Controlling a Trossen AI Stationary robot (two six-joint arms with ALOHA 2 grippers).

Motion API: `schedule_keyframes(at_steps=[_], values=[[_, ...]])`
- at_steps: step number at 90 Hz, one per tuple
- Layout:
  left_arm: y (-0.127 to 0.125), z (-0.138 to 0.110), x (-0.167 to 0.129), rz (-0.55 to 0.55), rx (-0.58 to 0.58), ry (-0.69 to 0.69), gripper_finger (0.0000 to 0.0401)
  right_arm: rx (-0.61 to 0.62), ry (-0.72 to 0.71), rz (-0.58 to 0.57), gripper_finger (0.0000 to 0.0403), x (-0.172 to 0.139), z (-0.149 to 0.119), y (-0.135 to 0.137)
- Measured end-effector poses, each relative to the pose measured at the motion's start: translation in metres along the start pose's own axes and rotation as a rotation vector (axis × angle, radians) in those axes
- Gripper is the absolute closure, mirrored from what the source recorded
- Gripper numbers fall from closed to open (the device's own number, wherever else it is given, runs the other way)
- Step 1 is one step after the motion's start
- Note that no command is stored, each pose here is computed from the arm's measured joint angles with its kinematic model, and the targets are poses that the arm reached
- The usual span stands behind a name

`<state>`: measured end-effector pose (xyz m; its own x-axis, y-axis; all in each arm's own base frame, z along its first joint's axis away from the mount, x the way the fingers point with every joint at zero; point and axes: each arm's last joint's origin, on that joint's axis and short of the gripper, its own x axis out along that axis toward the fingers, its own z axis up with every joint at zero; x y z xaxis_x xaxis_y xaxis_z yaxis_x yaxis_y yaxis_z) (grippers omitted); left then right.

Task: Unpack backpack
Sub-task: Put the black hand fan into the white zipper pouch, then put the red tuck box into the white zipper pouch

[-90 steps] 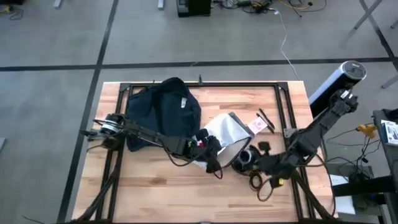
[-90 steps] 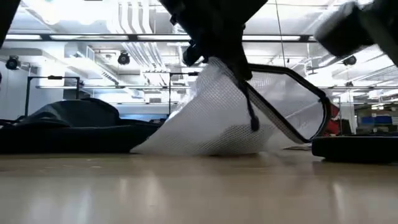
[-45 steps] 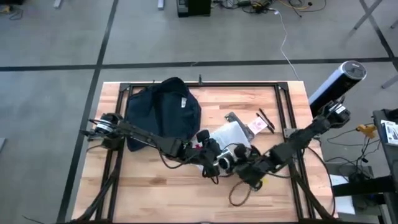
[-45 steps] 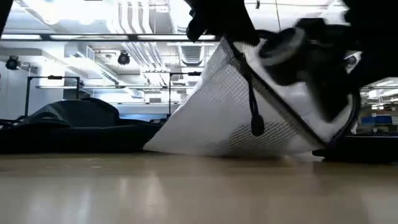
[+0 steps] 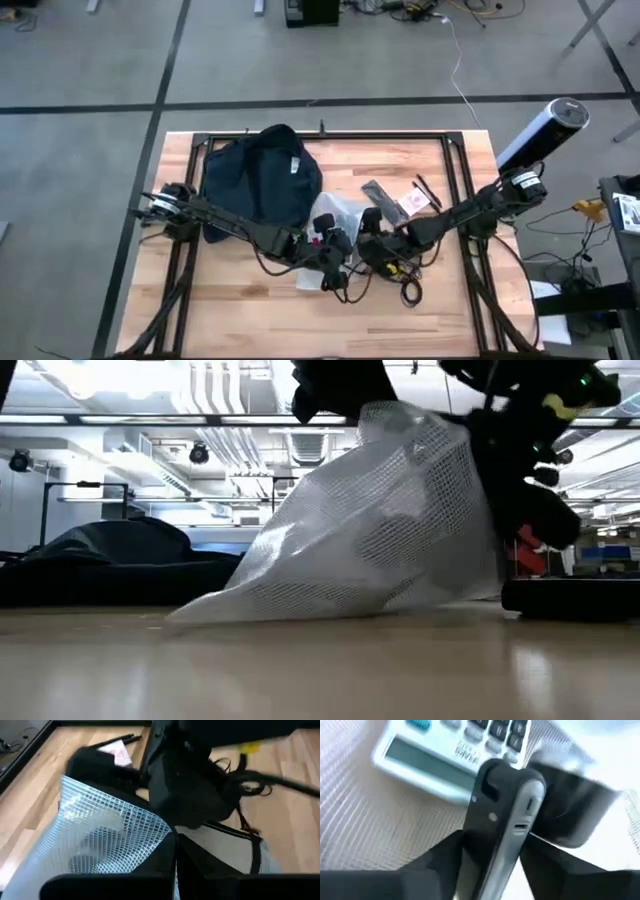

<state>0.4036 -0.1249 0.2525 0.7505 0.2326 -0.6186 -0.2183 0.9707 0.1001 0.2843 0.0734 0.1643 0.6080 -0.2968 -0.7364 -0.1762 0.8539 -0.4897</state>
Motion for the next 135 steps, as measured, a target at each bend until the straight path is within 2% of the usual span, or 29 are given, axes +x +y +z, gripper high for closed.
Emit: schedule_keyframes(at_steps=[13, 28, 34, 41, 48, 55, 72, 91, 96, 105, 110, 120, 135], values=[[-0.001, -0.001, 0.0, 0.001, 0.002, 0.005, 0.0401, 0.036, -0.065, -0.048, 0.0181, -0.009, 0.013, -0.005], [0.0, -0.005, 0.002, 0.01, 0.008, 0.034, 0.0401, 0.041, -0.073, -0.144, 0.0183, -0.027, 0.015, -0.001], [0.0, -0.006, 0.002, 0.012, 0.002, 0.041, 0.0401, 0.025, -0.07, -0.108, 0.0192, -0.038, 0.013, 0.005], [-0.001, -0.007, 0.002, 0.013, 0.003, 0.048, 0.0401, 0.014, -0.055, 0.019, 0.0205, -0.048, 0.008, 0.015], [-0.001, -0.007, 0.001, 0.013, 0.004, 0.05, 0.0401, 0.024, -0.016, 0.119, 0.0223, -0.053, 0.002, 0.023], [-0.002, -0.007, 0.001, 0.012, 0.003, 0.049, 0.0401, 0.034, 0.004, 0.153, 0.0254, -0.053, -0.001, 0.027], [-0.003, -0.008, 0.001, 0.01, 0.004, 0.045, 0.0401, -0.061, 0.069, 0.157, 0.0385, -0.038, -0.01, 0.031], [-0.006, -0.009, -0.001, 0.005, 0.02, 0.044, 0.0401, -0.091, 0.165, 0.187, 0.04, -0.007, -0.019, 0.018], [-0.006, -0.009, -0.001, 0.004, 0.024, 0.044, 0.0401, -0.095, 0.169, 0.131, 0.04, 0.004, -0.019, 0.013], [-0.006, -0.009, -0.001, 0.007, 0.031, 0.051, 0.0401, -0.131, 0.151, -0.125, 0.0402, 0.012, -0.013, 0.009], [-0.006, -0.01, -0.001, 0.009, 0.035, 0.057, 0.0401, -0.169, 0.109, -0.219, 0.0402, 0.009, -0.006, 0.012], [-0.005, -0.011, -0.001, 0.012, 0.035, 0.067, 0.0401, -0.229, 0.049, -0.239, 0.0403, -0.003, 0.001, 0.021], [-0.008, -0.013, -0.002, 0.01, 0.02, 0.074, 0.0401, -0.184, 0.076, -0.222, 0.0403, -0.029, -0.007, 0.024]])
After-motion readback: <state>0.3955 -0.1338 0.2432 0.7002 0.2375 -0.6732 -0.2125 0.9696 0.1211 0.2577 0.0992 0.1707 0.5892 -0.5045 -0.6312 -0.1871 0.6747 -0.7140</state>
